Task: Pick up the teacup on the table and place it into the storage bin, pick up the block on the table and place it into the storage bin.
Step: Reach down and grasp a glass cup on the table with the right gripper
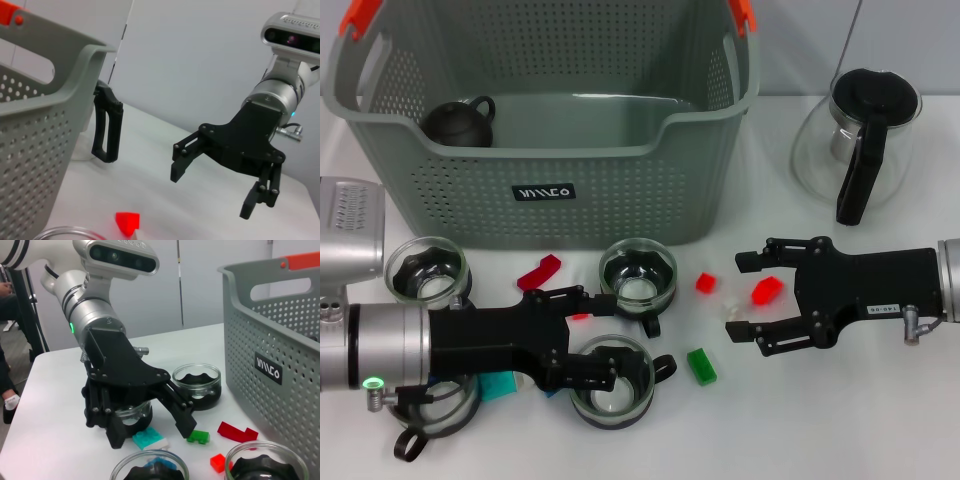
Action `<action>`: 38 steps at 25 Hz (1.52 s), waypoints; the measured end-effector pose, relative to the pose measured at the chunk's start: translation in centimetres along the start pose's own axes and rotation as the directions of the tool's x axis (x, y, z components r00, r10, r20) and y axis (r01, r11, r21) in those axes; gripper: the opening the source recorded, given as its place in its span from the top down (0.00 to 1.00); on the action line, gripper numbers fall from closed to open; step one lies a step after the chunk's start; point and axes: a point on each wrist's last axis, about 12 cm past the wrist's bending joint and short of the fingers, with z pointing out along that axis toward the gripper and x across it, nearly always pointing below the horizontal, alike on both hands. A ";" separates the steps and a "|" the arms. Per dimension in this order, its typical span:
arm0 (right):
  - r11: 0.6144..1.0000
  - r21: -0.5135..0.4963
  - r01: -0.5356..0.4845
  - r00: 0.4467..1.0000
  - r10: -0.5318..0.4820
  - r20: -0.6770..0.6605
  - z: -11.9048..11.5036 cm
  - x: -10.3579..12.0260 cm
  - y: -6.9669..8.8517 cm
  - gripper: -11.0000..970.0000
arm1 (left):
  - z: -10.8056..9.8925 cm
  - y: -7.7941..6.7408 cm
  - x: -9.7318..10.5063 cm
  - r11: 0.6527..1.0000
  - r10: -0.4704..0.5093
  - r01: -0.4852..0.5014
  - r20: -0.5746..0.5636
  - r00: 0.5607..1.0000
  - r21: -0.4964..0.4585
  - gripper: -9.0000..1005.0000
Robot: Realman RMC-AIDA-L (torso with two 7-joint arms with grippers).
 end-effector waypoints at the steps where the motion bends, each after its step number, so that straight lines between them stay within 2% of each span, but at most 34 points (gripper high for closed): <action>1: 1.000 0.001 -0.001 1.000 0.001 0.000 0.0 0.0 -0.1 0.05 | 0.0 0.0 0.0 1.000 0.000 0.000 0.002 1.000 0.002 0.10; 13: 1.000 0.016 0.020 0.999 -0.019 -0.040 -0.7 -0.4 -0.5 0.05 | -0.2 -0.1 -0.6 0.999 0.011 -0.011 0.010 1.000 0.034 0.10; 18: 0.998 0.057 0.005 0.983 0.005 -0.181 -2.3 -1.6 -1.8 0.05 | -0.2 -0.3 -0.7 0.999 0.013 -0.014 0.014 1.000 0.049 0.10; 22: 0.996 0.093 0.013 0.932 0.021 -0.361 -3.2 -3.4 -3.2 0.05 | 0.1 -0.5 -0.6 0.998 0.007 -0.008 0.016 1.000 0.057 0.10; 23: 0.996 0.093 0.013 0.932 0.021 -0.361 -3.2 -3.4 -3.2 0.05 | 0.1 -0.5 -0.6 0.998 0.005 -0.006 0.018 1.000 0.059 0.10; 29: 0.997 0.072 0.025 0.873 0.013 -0.487 -1.6 -5.0 -3.9 0.05 | 0.5 -0.7 -0.5 0.998 -0.005 0.003 0.030 1.000 0.066 0.10; 34: 0.998 0.045 0.040 0.888 -0.015 -0.459 -0.8 -5.8 -3.8 0.05 | 0.5 -0.8 -0.4 0.998 -0.009 0.007 0.034 0.999 0.069 0.10; 37: 0.998 -0.036 0.048 0.897 -0.059 -0.437 0.6 -6.7 -3.0 0.05 | 0.2 -0.8 -0.4 0.998 -0.008 0.006 0.033 0.999 0.067 0.10; 38: 0.998 -0.036 0.048 0.897 -0.059 -0.437 0.6 -6.7 -3.0 0.05 | 0.1 -0.7 -0.4 0.998 -0.007 0.005 0.030 1.000 0.063 0.10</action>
